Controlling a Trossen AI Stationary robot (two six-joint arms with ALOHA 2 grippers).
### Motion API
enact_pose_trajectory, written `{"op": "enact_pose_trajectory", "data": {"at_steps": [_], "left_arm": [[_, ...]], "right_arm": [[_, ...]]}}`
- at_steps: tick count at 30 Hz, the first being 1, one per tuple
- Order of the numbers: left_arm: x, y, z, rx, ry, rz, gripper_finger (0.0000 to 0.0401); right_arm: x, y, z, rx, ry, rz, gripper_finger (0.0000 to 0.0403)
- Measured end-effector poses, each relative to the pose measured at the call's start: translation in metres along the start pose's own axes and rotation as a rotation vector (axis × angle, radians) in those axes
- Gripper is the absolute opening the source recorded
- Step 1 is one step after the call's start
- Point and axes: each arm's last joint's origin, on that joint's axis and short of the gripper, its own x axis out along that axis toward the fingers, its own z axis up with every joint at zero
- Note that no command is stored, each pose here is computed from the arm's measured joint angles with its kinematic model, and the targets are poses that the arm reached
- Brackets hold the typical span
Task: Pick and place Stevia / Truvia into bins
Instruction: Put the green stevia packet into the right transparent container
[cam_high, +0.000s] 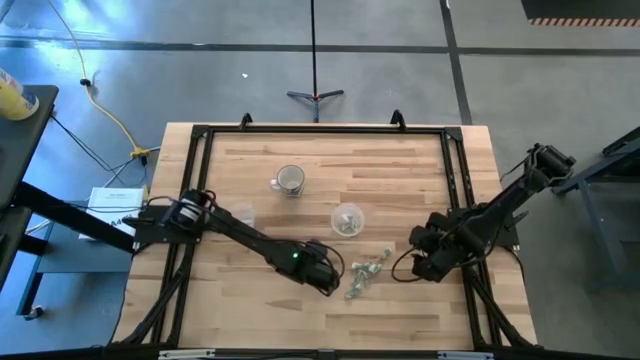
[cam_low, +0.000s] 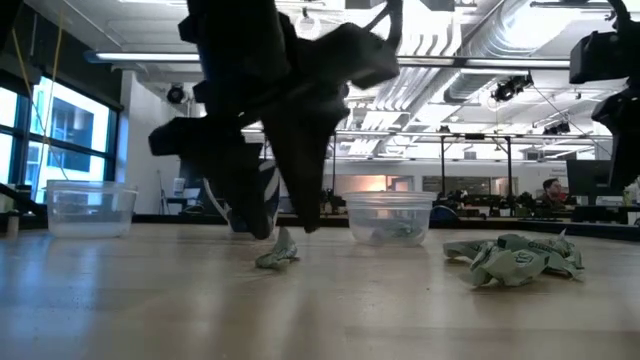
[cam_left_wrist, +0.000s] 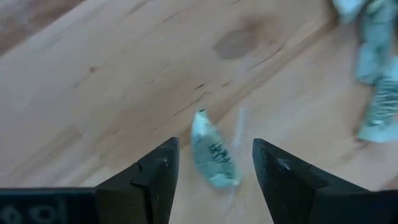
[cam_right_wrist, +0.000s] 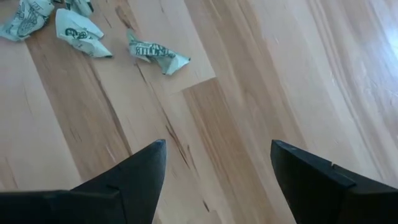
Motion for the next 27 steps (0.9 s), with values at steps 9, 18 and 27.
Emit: {"op": "enact_pose_trajectory", "data": {"at_steps": [9, 18, 27], "left_arm": [[0.016, -0.004, -0.007, 0.023, 0.027, -0.004, 0.0218], [0.023, -0.006, -0.008, 0.066, 0.062, -0.033, 0.01], [0.016, -0.01, -0.005, 0.107, 0.061, -0.043, 0.0027]], "right_arm": [[0.0, -0.001, 0.0, 0.0, 0.005, -0.005, 0.0279], [0.0, -0.001, -0.001, -0.006, 0.019, -0.011, 0.0279], [-0.001, -0.002, -0.002, 0.003, 0.005, -0.017, 0.0279]]}}
